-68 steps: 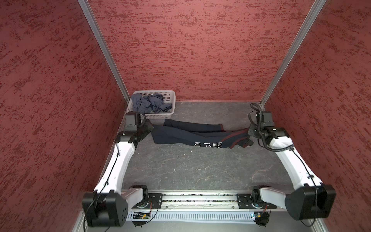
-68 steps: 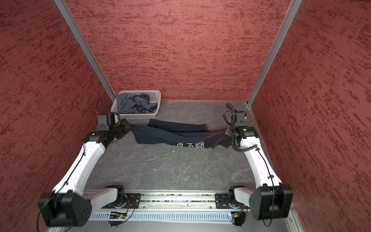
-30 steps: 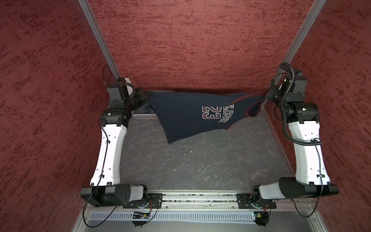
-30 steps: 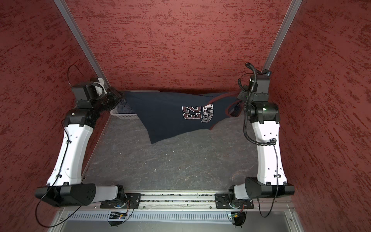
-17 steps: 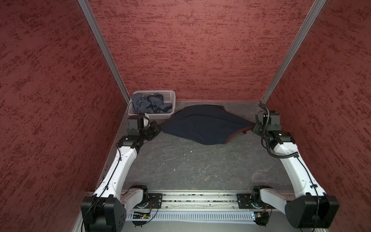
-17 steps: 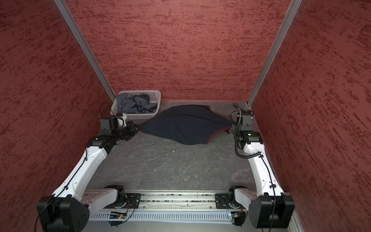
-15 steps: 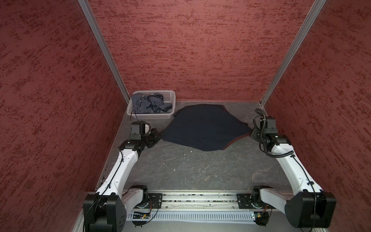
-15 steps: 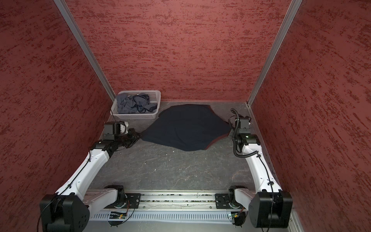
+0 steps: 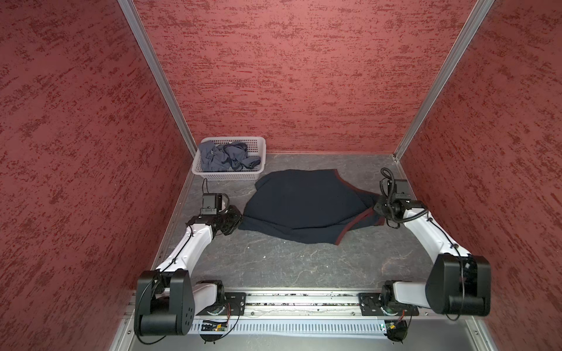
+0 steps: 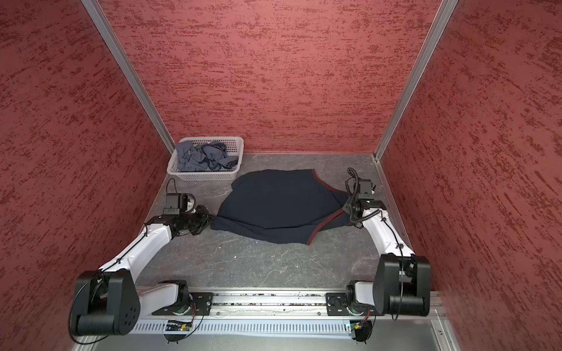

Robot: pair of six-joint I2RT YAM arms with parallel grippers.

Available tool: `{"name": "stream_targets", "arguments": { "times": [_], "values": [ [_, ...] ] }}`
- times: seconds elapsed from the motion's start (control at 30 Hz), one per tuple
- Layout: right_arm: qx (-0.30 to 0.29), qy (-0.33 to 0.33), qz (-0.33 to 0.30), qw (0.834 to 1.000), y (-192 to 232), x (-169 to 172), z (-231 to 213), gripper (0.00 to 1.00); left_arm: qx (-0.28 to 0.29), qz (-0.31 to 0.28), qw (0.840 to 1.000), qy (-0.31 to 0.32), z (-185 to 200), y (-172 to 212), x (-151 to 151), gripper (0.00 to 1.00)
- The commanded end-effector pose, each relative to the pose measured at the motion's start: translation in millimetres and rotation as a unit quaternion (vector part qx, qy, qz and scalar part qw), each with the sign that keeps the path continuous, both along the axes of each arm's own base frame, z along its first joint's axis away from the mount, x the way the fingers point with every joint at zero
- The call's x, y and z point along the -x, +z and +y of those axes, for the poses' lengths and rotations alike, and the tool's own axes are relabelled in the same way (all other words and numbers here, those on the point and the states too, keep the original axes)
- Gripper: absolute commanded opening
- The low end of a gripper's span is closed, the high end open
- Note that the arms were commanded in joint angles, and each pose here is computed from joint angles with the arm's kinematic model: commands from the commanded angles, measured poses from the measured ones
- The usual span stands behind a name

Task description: Fold and stack the tank tops

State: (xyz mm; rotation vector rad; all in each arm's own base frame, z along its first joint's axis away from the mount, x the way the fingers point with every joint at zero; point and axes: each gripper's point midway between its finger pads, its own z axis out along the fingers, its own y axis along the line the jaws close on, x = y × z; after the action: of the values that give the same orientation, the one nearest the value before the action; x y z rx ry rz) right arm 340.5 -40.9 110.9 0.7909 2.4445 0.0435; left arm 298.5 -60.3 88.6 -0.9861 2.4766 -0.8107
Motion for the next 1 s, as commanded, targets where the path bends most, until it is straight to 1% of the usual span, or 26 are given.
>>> {"name": "stream_targets", "arguments": {
  "times": [0.0,0.07,0.2,0.27,0.33,0.4,0.47,0.53,0.57,0.63,0.7,0.83,0.97],
  "values": [
    [0.021,-0.011,-0.031,0.999,16,-20,-10,0.45,-0.012,-0.011,1.0,-0.005,0,2,-17,0.01],
    [0.032,-0.015,-0.029,0.999,20,-24,-14,0.54,-0.012,0.0,1.0,-0.016,-4,-4,-20,0.01],
    [0.052,-0.019,-0.04,0.998,41,-20,-18,0.69,-0.016,0.0,1.0,-0.026,-11,-6,-26,0.01],
    [0.056,-0.017,-0.045,0.997,50,-12,-17,0.72,-0.023,-0.005,0.999,-0.023,-9,-4,-26,0.01],
    [0.048,-0.012,-0.048,0.998,51,-3,-13,0.72,-0.033,-0.009,0.999,-0.015,-5,-2,-26,0.01],
    [0.02,0.009,-0.046,0.999,45,5,2,0.7,-0.042,-0.016,0.999,-0.008,-1,1,-25,0.02],
    [-0.005,0.042,-0.037,0.998,38,14,30,0.67,-0.043,-0.021,0.999,-0.008,-1,4,-25,0.02],
    [-0.019,0.069,-0.029,0.997,33,24,58,0.67,-0.042,-0.024,0.999,-0.012,-3,6,-25,0.02],
    [-0.041,0.086,-0.026,0.995,28,31,74,0.67,-0.042,-0.024,0.999,-0.016,-4,6,-25,0.02],
    [-0.077,0.103,-0.018,0.992,19,44,96,0.66,-0.043,-0.025,0.999,-0.019,-6,9,-22,0.02],
    [-0.095,0.118,-0.005,0.988,8,60,116,0.65,-0.051,-0.024,0.998,-0.019,-5,11,-18,0.02],
    [-0.148,0.146,0.02,0.978,-17,85,154,0.64,-0.072,-0.012,0.997,-0.011,2,10,-8,0.02],
    [-0.222,0.174,0.019,0.959,-31,92,190,0.6,-0.065,-0.001,0.998,-0.007,0,3,-5,0.03]
  ]
}}
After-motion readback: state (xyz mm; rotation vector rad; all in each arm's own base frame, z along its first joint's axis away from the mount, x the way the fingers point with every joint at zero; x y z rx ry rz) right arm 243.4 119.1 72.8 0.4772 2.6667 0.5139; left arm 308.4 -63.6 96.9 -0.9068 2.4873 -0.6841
